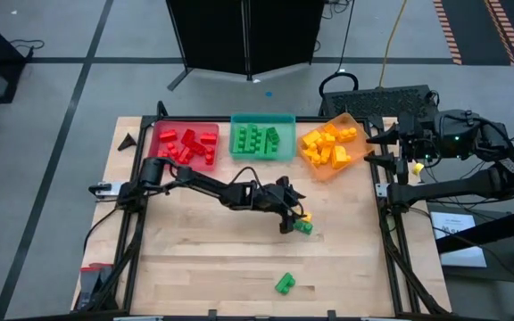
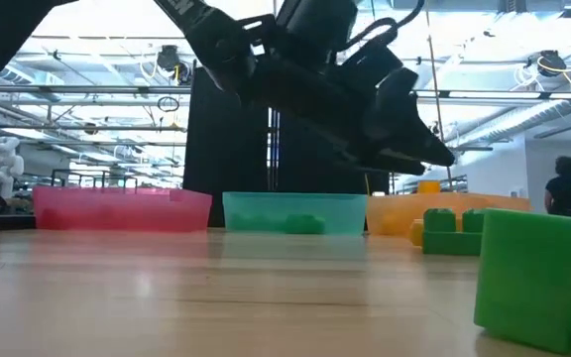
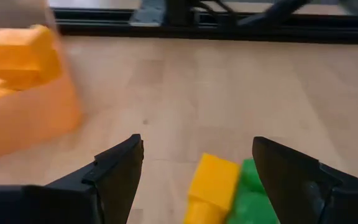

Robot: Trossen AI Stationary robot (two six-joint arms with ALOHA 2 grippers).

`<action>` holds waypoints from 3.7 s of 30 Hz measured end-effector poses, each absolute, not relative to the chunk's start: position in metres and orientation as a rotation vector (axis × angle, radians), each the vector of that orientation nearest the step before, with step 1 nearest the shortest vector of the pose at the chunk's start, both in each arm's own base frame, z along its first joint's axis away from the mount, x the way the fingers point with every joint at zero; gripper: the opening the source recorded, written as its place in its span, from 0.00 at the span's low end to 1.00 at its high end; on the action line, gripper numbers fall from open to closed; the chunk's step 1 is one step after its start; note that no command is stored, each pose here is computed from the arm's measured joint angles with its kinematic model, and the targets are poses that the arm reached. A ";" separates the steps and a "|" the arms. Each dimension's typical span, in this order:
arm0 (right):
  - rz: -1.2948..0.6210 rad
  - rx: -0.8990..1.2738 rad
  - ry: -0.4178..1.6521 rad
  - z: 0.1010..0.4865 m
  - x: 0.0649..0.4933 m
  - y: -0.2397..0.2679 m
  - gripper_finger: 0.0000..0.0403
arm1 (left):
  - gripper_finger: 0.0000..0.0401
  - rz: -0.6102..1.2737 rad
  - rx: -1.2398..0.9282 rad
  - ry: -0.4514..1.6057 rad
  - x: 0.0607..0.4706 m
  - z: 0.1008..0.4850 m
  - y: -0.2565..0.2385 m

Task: Sort blocks
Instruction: Put the green game piece into the blue bin

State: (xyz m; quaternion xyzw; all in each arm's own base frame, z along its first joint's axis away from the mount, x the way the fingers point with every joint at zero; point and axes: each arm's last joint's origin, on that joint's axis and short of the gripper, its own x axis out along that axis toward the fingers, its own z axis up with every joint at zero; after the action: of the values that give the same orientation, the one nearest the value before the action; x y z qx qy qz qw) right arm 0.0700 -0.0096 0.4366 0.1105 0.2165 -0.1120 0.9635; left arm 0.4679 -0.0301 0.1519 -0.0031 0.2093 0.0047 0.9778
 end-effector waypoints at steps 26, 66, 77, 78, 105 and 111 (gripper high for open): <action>-0.231 0.225 0.441 0.436 0.070 -0.010 0.64 | 0.75 -0.089 0.175 0.449 0.467 0.119 -0.079; -0.231 0.222 0.445 0.436 0.070 -0.010 0.64 | 0.75 -0.069 0.133 0.507 0.474 0.103 -0.089; -0.231 0.222 0.444 0.436 0.070 -0.010 0.64 | 0.72 -0.132 0.152 0.588 0.467 0.097 -0.098; -0.231 0.223 0.444 0.436 0.070 -0.010 0.64 | 0.71 -0.132 0.157 0.577 0.466 0.099 -0.098; -0.230 0.219 0.445 0.436 0.070 -0.010 0.64 | 0.51 -0.200 0.060 0.592 0.469 0.087 -0.096; -0.230 0.222 0.444 0.436 0.070 -0.010 0.64 | 0.34 -0.134 -0.055 0.590 0.470 0.088 -0.093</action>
State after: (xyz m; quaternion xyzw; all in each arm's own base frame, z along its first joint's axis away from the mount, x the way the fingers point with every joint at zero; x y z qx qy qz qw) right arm 0.0698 -0.0097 0.4360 0.1096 0.2194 -0.1137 0.9628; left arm 0.4704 -0.0930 0.0876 -0.0269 0.2903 -0.0659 0.9543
